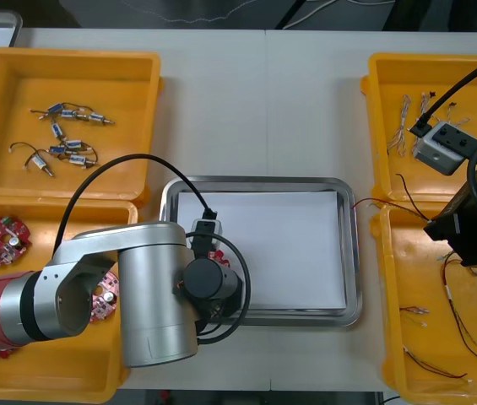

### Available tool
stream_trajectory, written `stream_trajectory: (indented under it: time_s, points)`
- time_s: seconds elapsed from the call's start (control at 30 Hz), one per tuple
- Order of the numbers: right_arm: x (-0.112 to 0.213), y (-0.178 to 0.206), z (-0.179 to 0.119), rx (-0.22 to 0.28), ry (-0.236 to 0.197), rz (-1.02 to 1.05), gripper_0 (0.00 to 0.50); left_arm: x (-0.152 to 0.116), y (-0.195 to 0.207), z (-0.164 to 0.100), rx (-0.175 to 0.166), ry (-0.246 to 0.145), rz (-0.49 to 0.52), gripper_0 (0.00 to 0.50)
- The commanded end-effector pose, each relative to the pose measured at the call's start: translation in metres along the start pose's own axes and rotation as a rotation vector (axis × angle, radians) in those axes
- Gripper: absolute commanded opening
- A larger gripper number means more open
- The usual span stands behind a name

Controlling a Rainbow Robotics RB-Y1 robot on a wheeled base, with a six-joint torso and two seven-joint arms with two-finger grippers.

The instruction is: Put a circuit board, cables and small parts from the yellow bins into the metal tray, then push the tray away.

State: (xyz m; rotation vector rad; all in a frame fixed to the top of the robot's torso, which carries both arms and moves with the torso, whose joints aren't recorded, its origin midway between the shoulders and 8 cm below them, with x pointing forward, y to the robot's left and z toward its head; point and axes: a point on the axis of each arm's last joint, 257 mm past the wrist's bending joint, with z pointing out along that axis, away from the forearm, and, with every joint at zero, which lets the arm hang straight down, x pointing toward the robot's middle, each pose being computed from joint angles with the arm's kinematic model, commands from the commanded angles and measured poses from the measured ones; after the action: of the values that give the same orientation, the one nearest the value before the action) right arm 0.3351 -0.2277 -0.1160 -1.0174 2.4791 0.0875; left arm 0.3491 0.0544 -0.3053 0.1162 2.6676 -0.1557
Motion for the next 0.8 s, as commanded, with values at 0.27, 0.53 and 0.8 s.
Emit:
stream_trajectory:
  time_s: [0.27, 0.53, 0.8]
  points:
    - [-0.0012, -0.0062, -0.0093, 0.038, 0.009, -0.009, 0.0, -0.0033, -0.0228, -0.0028, 0.033, -0.045, -0.009, 0.0]
    - [-0.0012, -0.0066, -0.0092, 0.038, 0.009, -0.007, 0.0, -0.0015, -0.0239, -0.0024, 0.037, -0.04, -0.013, 0.0]
    - [-0.001, -0.0077, -0.0093, 0.041, 0.01, -0.006, 0.0, -0.0032, -0.0257, -0.0028, 0.043, -0.045, -0.028, 0.193]
